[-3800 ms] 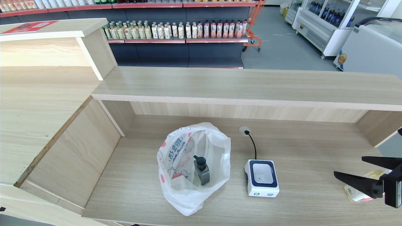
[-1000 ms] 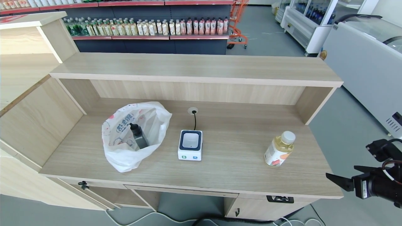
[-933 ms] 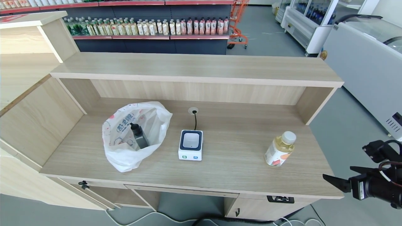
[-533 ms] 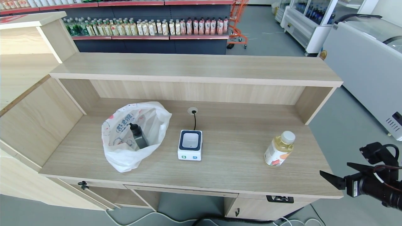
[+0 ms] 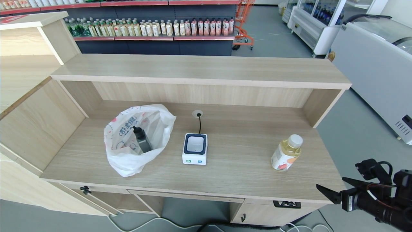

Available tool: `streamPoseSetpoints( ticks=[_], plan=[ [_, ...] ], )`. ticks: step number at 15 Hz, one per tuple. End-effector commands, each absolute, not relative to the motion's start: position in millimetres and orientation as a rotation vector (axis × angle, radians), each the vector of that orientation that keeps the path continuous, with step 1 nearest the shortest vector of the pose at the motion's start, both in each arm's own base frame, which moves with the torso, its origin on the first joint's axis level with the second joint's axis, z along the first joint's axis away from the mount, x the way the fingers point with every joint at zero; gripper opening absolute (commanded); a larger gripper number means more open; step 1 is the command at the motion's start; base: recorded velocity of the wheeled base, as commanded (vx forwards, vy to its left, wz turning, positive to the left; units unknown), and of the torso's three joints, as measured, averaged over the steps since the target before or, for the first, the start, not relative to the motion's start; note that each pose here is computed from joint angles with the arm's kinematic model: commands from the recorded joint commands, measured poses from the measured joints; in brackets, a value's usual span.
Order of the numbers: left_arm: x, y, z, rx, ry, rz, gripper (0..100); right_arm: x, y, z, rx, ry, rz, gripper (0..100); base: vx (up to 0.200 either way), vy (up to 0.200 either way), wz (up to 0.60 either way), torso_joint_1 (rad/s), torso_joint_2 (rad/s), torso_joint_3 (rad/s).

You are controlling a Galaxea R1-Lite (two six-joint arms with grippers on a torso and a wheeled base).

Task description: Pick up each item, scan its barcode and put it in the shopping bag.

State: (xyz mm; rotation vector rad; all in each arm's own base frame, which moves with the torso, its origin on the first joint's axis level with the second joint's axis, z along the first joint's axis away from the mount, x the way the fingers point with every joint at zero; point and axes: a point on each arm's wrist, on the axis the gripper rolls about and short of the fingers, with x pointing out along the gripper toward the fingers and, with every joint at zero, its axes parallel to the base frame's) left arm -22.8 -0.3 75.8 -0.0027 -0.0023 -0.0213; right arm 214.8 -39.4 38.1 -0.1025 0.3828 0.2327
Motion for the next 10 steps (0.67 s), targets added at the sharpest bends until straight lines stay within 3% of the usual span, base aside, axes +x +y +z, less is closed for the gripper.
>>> streamPoseSetpoints(
  ticks=[1,10],
  plan=[
    [-23,0,76,-0.003,-0.003,-0.021,100,222,-34,35,-0.091,0.383,0.256,100,0.000,0.000,0.00,0.000,0.00,0.000],
    [-23,0,76,-0.003,-0.003,-0.021,100,269,-12,40,-0.159,0.260,0.310,100,0.000,0.000,0.00,0.000,0.00,0.000]
  ],
)
